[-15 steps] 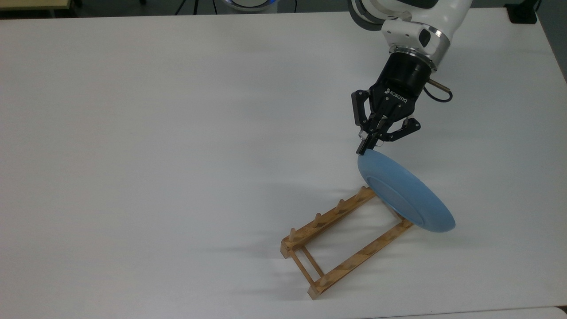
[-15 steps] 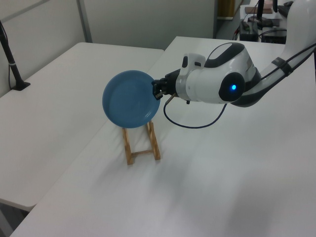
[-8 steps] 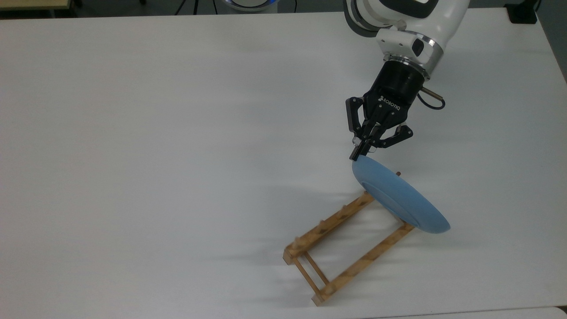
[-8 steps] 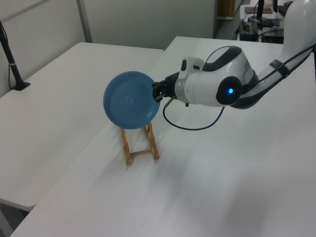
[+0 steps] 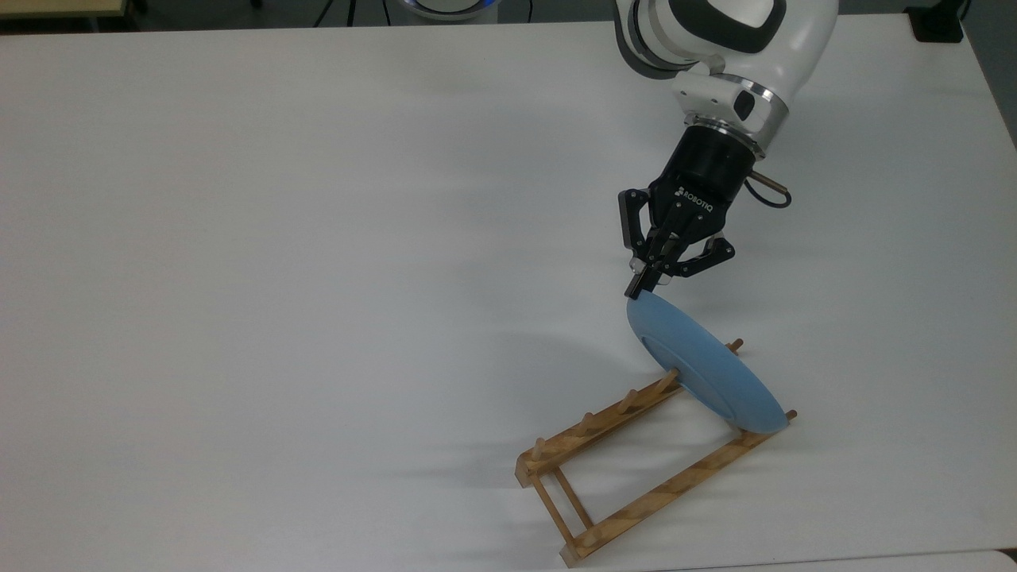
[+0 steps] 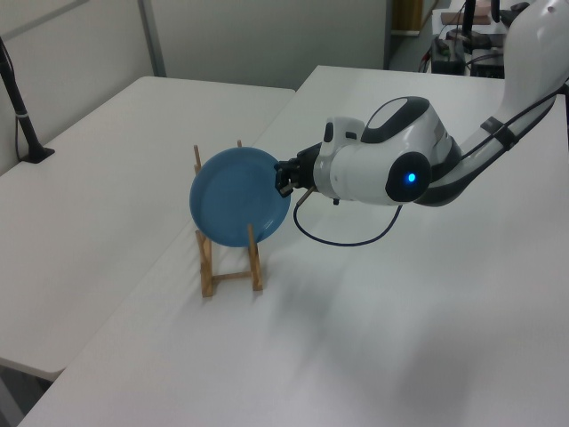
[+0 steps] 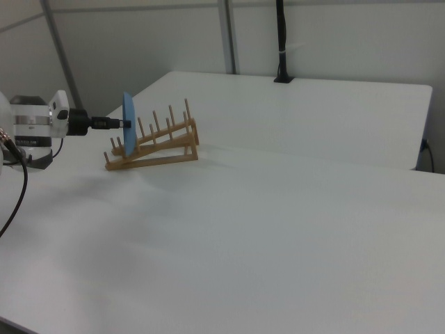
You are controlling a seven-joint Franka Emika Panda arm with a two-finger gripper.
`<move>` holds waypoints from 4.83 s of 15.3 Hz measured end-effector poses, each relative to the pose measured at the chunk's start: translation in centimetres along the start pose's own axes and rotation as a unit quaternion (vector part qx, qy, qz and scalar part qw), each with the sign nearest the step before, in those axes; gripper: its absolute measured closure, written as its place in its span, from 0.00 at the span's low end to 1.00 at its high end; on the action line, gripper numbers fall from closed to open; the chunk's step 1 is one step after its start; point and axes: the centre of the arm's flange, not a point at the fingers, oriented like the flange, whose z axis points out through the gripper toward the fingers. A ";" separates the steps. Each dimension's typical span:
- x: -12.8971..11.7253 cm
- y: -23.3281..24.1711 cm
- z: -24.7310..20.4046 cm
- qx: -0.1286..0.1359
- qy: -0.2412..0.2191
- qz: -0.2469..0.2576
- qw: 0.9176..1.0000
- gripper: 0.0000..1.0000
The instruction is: Place plate in plate rack
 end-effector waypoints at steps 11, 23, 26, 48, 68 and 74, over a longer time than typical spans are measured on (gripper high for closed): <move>2.1 1.1 0.0 -0.042 0.020 0.080 0.996 0.95; 2.2 -0.3 0.2 -0.049 0.054 0.100 0.992 0.95; 2.3 -1.0 0.8 -0.050 0.056 0.104 0.992 0.95; 6.7 0.2 0.6 -0.064 -0.045 0.184 0.980 0.00; 19.9 37.4 -7.8 0.142 -0.501 0.072 0.850 0.00; 17.3 38.4 -3.7 0.202 -0.479 -0.035 0.854 0.00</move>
